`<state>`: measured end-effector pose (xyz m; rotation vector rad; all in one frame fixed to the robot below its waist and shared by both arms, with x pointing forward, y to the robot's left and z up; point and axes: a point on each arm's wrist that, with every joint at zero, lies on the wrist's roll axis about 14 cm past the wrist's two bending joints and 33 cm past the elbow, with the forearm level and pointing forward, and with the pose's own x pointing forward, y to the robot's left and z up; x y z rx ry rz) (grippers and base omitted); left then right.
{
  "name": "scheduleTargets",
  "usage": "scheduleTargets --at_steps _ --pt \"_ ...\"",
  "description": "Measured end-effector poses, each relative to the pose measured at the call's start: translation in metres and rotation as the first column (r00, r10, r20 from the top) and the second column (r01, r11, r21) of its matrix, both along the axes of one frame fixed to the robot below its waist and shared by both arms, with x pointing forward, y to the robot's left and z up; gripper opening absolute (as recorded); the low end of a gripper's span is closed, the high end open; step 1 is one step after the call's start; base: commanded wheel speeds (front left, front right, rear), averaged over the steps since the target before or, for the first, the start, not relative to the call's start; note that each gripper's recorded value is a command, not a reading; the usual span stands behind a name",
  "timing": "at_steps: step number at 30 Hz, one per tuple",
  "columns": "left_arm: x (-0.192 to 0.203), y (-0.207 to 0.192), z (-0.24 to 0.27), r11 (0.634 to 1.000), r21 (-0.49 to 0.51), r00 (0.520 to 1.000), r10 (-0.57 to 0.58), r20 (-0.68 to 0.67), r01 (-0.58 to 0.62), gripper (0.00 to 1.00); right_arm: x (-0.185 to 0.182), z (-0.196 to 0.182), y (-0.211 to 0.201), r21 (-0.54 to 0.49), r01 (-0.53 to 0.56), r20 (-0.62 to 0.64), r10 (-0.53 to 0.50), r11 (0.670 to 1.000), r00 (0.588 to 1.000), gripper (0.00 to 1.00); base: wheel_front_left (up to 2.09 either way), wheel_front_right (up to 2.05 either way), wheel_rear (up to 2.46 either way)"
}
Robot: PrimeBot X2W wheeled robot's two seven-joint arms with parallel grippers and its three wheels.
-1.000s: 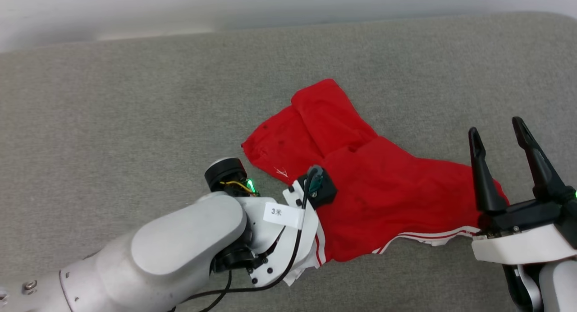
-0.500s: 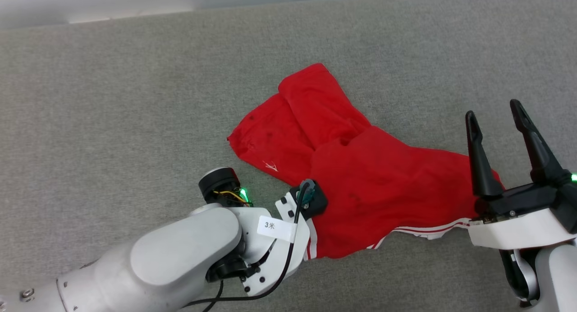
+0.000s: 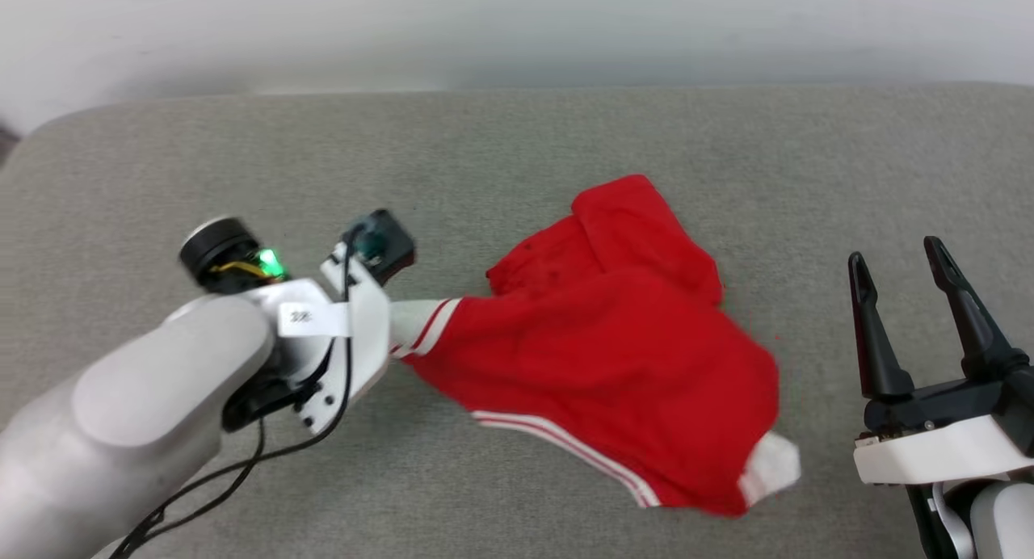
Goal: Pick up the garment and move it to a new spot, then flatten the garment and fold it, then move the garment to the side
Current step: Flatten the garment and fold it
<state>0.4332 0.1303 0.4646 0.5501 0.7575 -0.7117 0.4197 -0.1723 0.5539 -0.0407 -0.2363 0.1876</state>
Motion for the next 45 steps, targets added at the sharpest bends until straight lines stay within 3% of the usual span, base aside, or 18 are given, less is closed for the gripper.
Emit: scheduleTargets --at_steps 6,10,11,12,13,23,26,30,39,45 --pt "-0.050 0.062 -0.042 0.982 0.059 0.975 0.184 -0.126 -0.178 0.00 0.000 0.002 0.017 0.000 -0.049 0.005 0.049 0.999 0.999 1.00 0.00 0.00 0.00" --pt "-0.110 0.070 -0.089 0.960 0.042 0.911 0.278 -0.305 -0.279 0.00 -0.002 -0.008 0.017 -0.009 -0.054 -0.026 0.054 0.999 0.998 1.00 0.00 0.00 0.00" --pt "-0.112 0.070 -0.089 0.957 0.032 0.908 0.283 -0.307 -0.288 0.07 -0.002 -0.008 0.018 -0.009 -0.055 -0.026 0.054 0.998 0.998 1.00 0.00 0.00 0.00" --pt "-0.112 0.069 -0.087 0.955 0.017 0.911 0.286 -0.297 -0.295 0.95 -0.003 -0.008 0.018 -0.010 -0.055 -0.026 0.055 0.998 0.998 1.00 0.00 0.00 0.00" --pt "-0.110 0.068 -0.083 0.953 0.002 0.913 0.292 -0.285 -0.304 1.00 -0.004 -0.008 0.018 -0.011 -0.057 -0.028 0.057 0.998 0.998 1.00 0.00 0.00 0.00" --pt "-0.082 0.072 -0.003 0.944 -0.112 0.946 0.293 -0.138 -0.309 1.00 -0.013 0.001 0.023 -0.009 -0.069 -0.006 0.069 0.998 0.998 1.00 0.00 0.00 0.00" --pt "-0.055 0.074 0.043 0.942 -0.147 0.953 0.302 -0.022 -0.302 1.00 -0.014 0.002 0.022 -0.002 -0.062 -0.004 0.062 0.998 0.998 1.00 0.00 0.00 0.00" --pt "-0.035 0.073 0.060 0.934 -0.170 0.946 0.323 0.017 -0.315 1.00 -0.013 0.000 0.019 -0.001 -0.054 -0.007 0.054 0.999 0.998 1.00 0.00 0.00 0.00" --pt "-0.032 0.053 0.002 0.955 -0.073 0.945 0.272 -0.180 -0.288 1.00 -0.003 -0.007 0.008 -0.010 -0.024 -0.022 0.023 1.000 0.999 1.00 0.00 0.00 0.00" --pt "-0.048 0.036 -0.055 0.973 -0.005 0.914 0.217 -0.342 -0.232 1.00 0.008 -0.014 0.003 -0.021 -0.008 -0.034 0.007 1.000 0.999 1.00 0.00 0.00 0.00"
